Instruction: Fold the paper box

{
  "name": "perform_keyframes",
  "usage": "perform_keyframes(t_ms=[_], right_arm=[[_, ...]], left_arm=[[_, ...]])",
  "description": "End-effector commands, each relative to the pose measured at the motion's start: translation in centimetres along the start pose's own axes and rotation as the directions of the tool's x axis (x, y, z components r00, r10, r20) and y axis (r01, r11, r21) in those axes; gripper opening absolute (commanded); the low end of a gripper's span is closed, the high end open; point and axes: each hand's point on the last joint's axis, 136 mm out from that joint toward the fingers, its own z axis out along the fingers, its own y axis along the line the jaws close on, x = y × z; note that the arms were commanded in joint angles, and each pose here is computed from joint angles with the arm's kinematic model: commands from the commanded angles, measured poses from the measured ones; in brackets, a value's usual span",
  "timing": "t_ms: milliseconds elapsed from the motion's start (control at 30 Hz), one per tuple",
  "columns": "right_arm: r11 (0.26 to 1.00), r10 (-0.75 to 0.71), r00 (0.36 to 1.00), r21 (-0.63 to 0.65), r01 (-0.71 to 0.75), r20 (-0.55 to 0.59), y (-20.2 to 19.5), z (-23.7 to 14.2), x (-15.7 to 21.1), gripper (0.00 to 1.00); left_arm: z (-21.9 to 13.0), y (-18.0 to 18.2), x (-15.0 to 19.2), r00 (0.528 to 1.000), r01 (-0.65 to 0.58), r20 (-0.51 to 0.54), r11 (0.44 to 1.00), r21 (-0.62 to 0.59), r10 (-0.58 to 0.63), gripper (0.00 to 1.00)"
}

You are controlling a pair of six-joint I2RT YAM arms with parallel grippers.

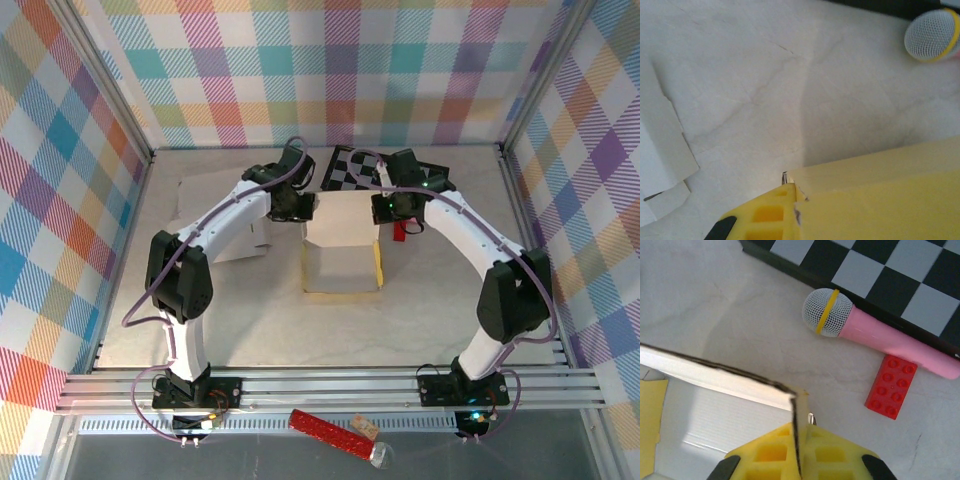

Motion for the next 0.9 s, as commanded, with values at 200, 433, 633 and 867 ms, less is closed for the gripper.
perform_keyframes(t_ms=[200,433,633,867], right_arm=[[0.971,0.236,0.954,0.000,-0.241,0.185,0.2,0.0,-1.9,0.00],[0.968,0.251,0.925,-0.076,-0.239,0.285,1.5,0.9,-2.2,0.00],[0.970,0.237,0.910,-0.129,-0.205,0.339,2.0,1.3,-0.7,0.00],[0.973,0.227,0.919,-0.116,-0.200,0.322,1.5,1.5,1.8,0.00]], left_arm=[[0.5,-0.2,-3.3,0.985,0.113,0.131,0.994,0.013,-0.114,0.00],[0.0,-0.3,-4.1,0.952,0.106,0.273,0.987,0.118,-0.135,0.00],[-0.2,-0.9,-3.5,0.922,0.086,0.353,0.972,0.219,-0.161,0.00],[-0.6,-1.1,-1.5,0.892,0.042,0.422,0.960,0.275,-0.160,0.00]])
